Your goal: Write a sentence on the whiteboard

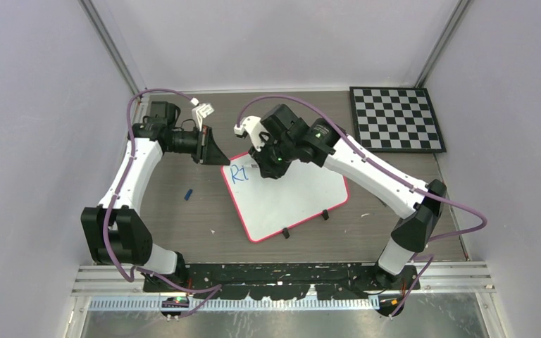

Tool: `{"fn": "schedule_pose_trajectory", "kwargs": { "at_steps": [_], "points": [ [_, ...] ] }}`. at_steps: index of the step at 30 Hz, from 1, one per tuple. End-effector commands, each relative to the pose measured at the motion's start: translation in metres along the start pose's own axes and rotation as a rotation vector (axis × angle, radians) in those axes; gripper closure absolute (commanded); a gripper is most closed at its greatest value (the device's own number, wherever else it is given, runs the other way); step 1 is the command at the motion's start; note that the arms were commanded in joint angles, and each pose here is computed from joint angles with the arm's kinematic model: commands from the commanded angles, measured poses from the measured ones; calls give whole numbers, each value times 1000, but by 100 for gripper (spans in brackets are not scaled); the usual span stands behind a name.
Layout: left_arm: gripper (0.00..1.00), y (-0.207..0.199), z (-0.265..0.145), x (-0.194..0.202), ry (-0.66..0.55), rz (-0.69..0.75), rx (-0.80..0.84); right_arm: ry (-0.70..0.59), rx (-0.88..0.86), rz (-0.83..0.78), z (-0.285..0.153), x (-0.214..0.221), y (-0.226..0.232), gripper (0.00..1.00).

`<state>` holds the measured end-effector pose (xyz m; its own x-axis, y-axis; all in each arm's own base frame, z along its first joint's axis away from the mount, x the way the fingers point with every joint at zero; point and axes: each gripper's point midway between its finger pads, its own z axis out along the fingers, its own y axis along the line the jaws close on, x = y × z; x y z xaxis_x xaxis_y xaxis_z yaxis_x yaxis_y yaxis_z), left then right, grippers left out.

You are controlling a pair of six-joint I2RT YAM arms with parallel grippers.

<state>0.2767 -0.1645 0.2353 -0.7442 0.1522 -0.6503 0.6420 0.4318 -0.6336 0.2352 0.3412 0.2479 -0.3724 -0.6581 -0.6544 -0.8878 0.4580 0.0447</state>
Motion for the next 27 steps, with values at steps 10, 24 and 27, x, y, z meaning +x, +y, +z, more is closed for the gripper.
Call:
{"fn": "schedule_pose_trajectory", "kwargs": {
  "at_steps": [10, 24, 27],
  "points": [
    [100, -11, -2, 1, 0, 28, 4, -15, 59, -15, 14, -11, -15, 100],
    [100, -12, -2, 1, -1, 31, 4, -85, 42, 0, -20, -12, -5, 100],
    [100, -12, -3, 1, -2, 30, 4, -62, 57, 0, -15, -3, -7, 100]
  ]
}}
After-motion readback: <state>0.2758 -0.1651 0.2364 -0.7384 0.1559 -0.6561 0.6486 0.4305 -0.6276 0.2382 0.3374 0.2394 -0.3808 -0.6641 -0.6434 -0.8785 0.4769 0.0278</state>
